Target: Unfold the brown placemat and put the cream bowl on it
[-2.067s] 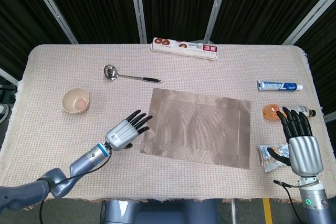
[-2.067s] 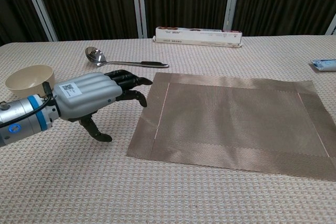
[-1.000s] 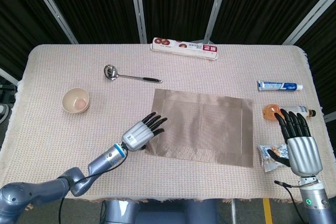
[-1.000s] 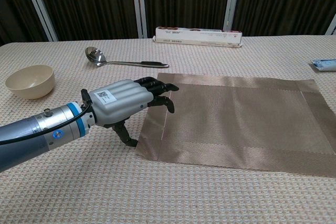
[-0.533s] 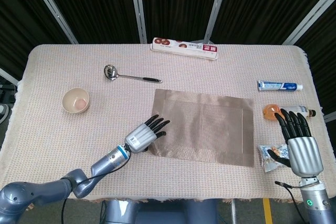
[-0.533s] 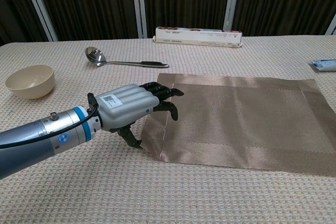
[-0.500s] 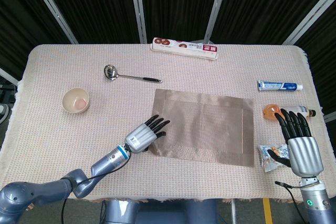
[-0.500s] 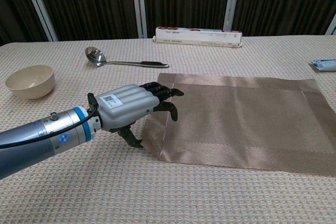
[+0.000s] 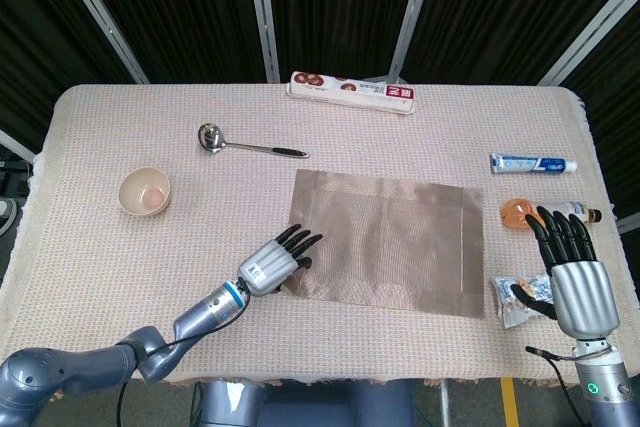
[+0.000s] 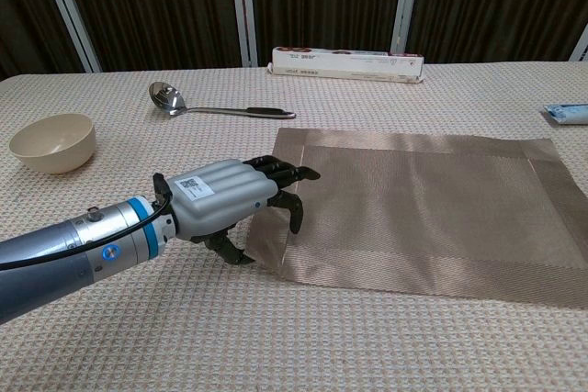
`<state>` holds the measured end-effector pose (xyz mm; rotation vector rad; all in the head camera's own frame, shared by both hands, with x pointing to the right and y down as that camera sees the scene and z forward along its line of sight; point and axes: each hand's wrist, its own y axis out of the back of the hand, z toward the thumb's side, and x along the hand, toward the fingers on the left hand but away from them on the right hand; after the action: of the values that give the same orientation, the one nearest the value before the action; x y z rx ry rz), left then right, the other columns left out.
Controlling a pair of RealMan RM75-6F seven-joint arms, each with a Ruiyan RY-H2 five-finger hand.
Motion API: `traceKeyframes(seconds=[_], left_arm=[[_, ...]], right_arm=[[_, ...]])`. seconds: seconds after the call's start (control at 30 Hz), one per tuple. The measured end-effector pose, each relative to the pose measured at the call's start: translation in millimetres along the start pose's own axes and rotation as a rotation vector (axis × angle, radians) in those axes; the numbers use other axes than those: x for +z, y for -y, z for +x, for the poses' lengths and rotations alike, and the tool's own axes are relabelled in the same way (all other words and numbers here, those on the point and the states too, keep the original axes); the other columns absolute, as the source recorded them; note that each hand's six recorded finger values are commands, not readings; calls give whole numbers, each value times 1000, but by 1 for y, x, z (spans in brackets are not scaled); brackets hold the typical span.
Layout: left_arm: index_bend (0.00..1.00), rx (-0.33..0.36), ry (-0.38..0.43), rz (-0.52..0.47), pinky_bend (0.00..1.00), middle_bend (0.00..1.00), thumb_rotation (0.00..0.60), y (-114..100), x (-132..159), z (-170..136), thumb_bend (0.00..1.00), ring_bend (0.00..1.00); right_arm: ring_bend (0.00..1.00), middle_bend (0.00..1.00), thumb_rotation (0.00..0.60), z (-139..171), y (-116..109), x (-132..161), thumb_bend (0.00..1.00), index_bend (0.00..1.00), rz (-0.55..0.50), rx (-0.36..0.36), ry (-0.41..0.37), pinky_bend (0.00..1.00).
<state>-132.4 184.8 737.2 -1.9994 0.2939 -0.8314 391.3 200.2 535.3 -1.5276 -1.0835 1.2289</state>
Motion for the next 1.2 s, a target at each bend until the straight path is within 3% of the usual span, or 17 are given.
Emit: traceKeyframes(seconds=[0.23,0.8,1.0,1.2], left_arm=[[644,-7,-13,-17,0,0,600,4,-1,-3,457,0],[670,24,41,-56,0,0,600,-20,8,-34,476,0],[670,-15,47,-55,0,0,600,-29,12,-65,476,0],[671,-113,4,-40,0,0,600,-26,11,-107,477,0]], right_arm=[[0,0,600,0,-2,0,0,0,-6,-6,-7,0],[0,0,600,2,-3,3,0,0,-7,-7,-17,0],[0,0,600,3,-2,4,0,0,-6,-4,-19,0],[0,0,600,4,-4,6,0,0,-7,-11,-27,0]])
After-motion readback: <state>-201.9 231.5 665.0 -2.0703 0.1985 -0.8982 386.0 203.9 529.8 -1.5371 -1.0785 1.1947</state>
